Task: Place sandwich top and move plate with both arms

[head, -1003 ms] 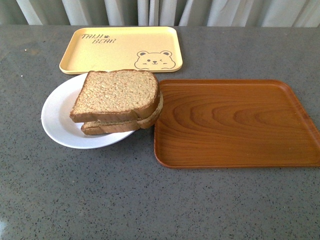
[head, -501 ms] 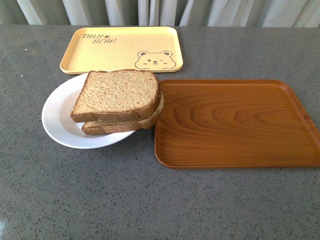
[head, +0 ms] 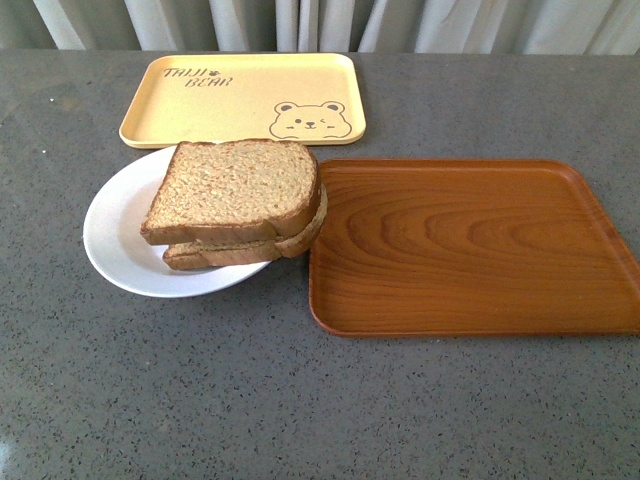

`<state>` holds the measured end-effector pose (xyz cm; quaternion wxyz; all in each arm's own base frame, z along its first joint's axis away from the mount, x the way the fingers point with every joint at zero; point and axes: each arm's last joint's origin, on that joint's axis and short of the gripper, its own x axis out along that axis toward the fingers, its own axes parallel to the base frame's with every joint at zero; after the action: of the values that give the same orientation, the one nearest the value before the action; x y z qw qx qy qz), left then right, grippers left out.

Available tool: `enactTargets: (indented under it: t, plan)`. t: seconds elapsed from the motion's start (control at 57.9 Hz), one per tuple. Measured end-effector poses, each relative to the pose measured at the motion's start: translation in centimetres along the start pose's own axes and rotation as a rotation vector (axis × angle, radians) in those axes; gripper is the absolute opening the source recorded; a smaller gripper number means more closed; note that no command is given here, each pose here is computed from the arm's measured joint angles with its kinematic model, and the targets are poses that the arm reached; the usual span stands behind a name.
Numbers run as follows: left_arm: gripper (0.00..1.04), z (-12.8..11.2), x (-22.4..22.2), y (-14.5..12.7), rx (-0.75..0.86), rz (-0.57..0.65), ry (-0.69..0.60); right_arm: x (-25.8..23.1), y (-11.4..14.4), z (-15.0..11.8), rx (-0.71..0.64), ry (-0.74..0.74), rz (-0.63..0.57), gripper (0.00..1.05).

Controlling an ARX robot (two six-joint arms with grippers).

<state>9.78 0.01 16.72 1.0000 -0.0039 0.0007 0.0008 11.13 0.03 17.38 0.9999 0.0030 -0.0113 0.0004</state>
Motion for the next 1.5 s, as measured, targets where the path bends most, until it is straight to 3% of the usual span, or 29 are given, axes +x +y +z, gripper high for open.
enactTargets:
  t: [0.778,0.899,1.314,1.504]
  plan:
    - [0.96,0.0,0.0,0.0,0.0,0.0,0.0,-1.5,0.0,-0.3,-0.001,0.005,0.002,0.02]
    - [0.96,0.0,0.0,0.0,0.0,0.0,0.0,-1.5,0.0,-0.3,-0.002,0.005,0.002,0.28]
    - [0.96,0.0,0.0,0.0,0.0,0.0,0.0,-1.5,0.0,-0.3,-0.002,0.005,0.002,0.95]
    - [0.96,0.0,0.0,0.0,0.0,0.0,0.0,-1.5,0.0,-0.3,-0.002,0.005,0.002,0.96]
